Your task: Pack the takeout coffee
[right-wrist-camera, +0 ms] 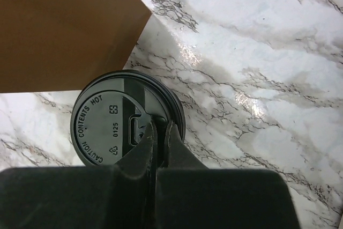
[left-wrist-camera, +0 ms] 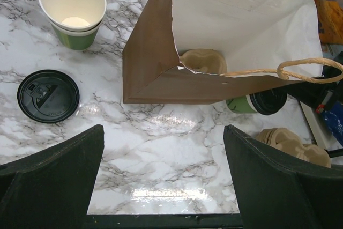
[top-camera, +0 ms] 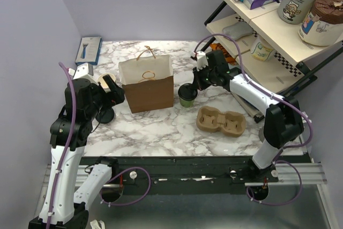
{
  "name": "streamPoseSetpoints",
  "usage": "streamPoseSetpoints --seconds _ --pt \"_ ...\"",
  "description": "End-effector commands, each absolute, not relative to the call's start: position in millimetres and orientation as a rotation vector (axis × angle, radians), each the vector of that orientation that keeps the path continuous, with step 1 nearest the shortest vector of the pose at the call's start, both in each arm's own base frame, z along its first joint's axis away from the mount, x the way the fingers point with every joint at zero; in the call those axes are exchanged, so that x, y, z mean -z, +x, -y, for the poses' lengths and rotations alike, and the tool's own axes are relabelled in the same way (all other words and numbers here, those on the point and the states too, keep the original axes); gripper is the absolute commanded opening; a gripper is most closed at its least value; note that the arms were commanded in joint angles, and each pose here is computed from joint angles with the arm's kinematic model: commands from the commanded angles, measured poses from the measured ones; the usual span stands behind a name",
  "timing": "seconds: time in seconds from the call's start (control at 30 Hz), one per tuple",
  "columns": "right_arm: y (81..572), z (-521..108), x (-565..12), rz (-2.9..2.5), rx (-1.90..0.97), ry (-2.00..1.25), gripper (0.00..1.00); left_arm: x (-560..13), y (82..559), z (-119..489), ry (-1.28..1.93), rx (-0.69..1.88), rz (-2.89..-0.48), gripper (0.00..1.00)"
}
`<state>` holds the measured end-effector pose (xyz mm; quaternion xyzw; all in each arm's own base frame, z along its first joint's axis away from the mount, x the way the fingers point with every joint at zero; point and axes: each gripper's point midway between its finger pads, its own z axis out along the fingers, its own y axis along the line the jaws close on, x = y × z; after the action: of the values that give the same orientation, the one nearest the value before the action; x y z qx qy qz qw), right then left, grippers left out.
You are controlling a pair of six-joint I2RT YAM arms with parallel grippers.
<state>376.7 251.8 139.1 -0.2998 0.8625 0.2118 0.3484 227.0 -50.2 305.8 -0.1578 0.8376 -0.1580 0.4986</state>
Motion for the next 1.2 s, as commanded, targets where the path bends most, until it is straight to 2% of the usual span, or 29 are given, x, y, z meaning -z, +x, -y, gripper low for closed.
streamPoseSetpoints --seconds 0.0,0.13,0.53,0.93,1.17 --pt "363.5 -239.7 -135.3 -2.302 -0.517 -0.695 0.01 -317.4 224.8 47.3 -0.388 0.379 -1.997 0.99" --pt "371.5 -232.1 -165.4 -2.264 -0.485 -0.509 0.01 -321.3 224.7 48.3 -0.387 0.391 -1.981 0.99" --pt "377.6 -216.6 -191.3 -2.227 -0.418 -0.336 0.01 -327.6 219.5 46.1 -0.397 0.393 -1.955 0.99" --pt "374.6 -183.3 -346.5 -2.032 -0.366 -0.02 0.01 -350.7 222.8 22.8 -0.529 0.304 -1.86 0.99" --pt "364.0 -198.9 -428.5 -1.893 -0.427 -0.009 0.01 -339.2 262.1 27.0 -0.595 0.294 -1.908 0.99"
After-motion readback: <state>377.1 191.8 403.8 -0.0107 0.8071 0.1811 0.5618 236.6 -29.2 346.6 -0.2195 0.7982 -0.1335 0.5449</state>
